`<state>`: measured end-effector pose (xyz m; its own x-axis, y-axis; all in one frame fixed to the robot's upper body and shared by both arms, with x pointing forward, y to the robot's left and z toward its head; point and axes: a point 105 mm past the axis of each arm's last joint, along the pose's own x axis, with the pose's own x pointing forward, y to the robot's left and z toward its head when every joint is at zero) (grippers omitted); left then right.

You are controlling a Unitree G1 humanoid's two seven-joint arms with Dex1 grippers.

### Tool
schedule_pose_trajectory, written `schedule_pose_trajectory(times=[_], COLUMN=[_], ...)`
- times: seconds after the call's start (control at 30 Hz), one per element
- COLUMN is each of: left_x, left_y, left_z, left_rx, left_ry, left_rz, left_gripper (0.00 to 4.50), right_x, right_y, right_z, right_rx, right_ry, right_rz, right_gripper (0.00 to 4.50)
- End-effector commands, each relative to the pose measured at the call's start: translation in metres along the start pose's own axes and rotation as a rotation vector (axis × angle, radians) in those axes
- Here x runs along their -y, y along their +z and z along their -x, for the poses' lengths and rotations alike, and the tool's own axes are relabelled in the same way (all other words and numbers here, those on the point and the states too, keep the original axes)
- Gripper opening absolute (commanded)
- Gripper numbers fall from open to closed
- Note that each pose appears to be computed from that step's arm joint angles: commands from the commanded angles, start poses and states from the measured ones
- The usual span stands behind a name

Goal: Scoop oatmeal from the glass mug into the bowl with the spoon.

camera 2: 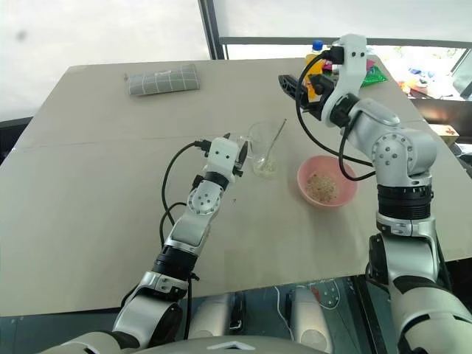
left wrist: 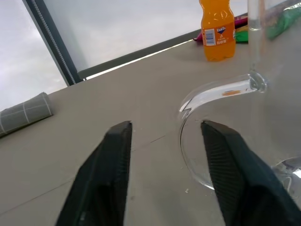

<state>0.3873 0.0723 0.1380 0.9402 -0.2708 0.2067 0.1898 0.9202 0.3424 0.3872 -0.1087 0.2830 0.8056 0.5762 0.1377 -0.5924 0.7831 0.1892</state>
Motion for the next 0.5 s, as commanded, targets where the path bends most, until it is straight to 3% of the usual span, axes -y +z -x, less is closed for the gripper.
schedule_pose_trajectory(times=[0.03, 0.5], left_x=[-0.002, 0.002], left_y=[0.016, 0.021], left_z=[-0.001, 0.029], left_rx=[0.058, 0.075], left_ry=[0.002, -0.102], left_rz=[0.005, 0.009], left_gripper=[2.17, 2.17], right_x=[-0.006, 0.006], right_y=[0.021, 0.018], right_z=[0.007, 0.026], right_rx=[0.081, 0.119], right_ry=[0.02, 0.012], right_rz=[0.035, 0.098], right_gripper=[4.17, 4.17])
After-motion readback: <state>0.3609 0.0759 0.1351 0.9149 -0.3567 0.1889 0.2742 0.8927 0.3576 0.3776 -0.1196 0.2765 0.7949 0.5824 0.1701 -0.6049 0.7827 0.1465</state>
